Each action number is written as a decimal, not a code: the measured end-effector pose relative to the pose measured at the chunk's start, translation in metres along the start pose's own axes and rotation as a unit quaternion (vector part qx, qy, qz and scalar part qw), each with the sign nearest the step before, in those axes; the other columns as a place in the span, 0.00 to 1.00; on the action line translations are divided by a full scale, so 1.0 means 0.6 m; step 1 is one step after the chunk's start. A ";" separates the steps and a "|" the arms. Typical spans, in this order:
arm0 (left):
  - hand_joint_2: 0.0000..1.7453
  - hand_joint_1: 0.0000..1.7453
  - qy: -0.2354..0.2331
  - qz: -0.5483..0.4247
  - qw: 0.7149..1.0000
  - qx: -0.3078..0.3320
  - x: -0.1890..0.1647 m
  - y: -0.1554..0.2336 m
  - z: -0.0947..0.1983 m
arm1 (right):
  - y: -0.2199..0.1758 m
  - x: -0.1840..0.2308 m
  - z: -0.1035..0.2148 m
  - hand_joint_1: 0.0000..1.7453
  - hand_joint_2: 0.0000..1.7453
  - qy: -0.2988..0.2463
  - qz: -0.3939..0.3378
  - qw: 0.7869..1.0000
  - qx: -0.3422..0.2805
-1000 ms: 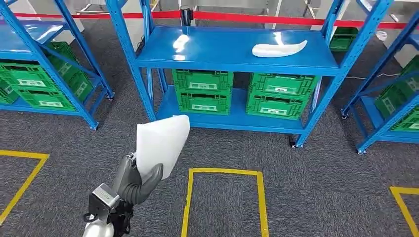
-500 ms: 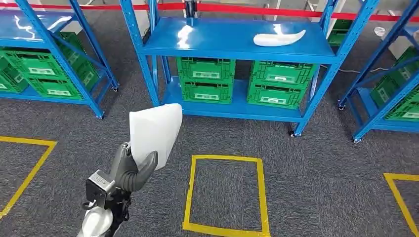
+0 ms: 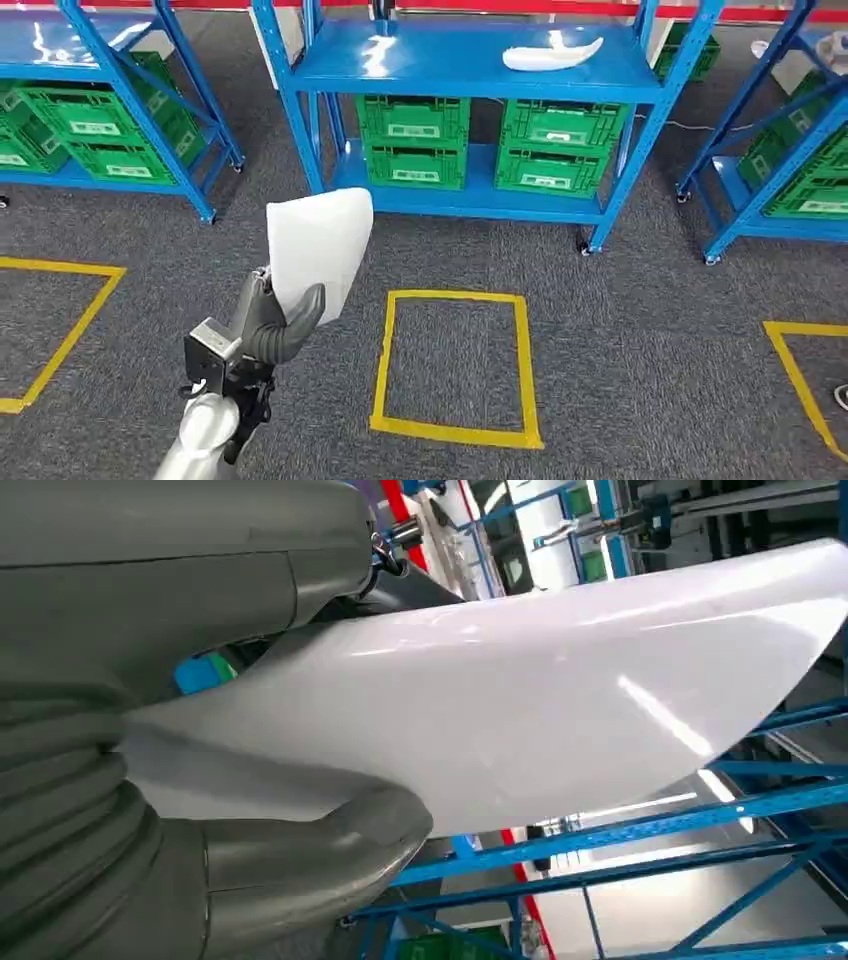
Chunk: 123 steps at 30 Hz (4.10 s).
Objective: Take the parts from the cabinet and place them on the table.
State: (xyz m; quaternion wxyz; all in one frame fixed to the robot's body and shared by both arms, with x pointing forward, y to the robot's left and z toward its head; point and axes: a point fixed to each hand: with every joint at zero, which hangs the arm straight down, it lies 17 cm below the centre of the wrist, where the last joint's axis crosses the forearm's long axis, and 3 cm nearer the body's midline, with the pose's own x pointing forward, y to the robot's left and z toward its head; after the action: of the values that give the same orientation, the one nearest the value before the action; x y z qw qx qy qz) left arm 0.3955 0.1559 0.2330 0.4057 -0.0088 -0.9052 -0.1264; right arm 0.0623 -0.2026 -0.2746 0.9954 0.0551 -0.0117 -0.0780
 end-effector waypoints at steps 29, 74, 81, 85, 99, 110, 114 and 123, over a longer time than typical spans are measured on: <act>1.00 1.00 0.032 -0.052 0.997 0.054 0.000 0.082 0.076 | 0.038 0.055 0.008 0.00 1.00 -0.059 0.059 0.996 0.030; 1.00 1.00 -0.007 -0.124 0.988 0.091 0.036 0.179 0.062 | 0.043 0.021 0.006 0.00 1.00 -0.053 0.082 0.994 0.041; 1.00 1.00 -0.048 -0.210 0.973 0.083 0.084 0.212 0.047 | 0.047 0.024 0.007 0.00 1.00 -0.053 0.080 0.994 0.046; 1.00 1.00 -0.064 -0.259 0.961 0.074 0.102 0.234 0.043 | 0.047 0.024 0.007 0.00 1.00 -0.051 0.079 0.995 0.045; 1.00 1.00 -0.103 -0.356 0.926 0.069 0.139 0.293 0.022 | 0.054 0.014 0.007 0.00 1.00 -0.041 0.070 0.996 0.046; 1.00 1.00 -0.124 -0.396 0.908 0.064 0.150 0.293 0.012 | 0.066 0.025 0.009 0.00 1.00 -0.057 0.057 0.995 0.054; 1.00 1.00 -0.127 -0.397 0.906 0.067 0.150 0.295 0.005 | 0.065 0.017 0.008 0.00 1.00 -0.052 0.059 0.995 0.054; 1.00 1.00 -0.140 -0.415 0.896 0.079 0.161 0.304 0.001 | 0.061 0.020 0.007 0.00 1.00 -0.051 0.059 0.996 0.048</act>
State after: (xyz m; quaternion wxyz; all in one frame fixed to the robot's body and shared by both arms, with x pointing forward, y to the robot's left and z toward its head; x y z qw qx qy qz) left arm 0.3518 0.3245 0.3441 0.1850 0.3817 -0.8811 -0.2091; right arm 0.0798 -0.1691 -0.2659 0.9925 0.0980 -0.0699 -0.0212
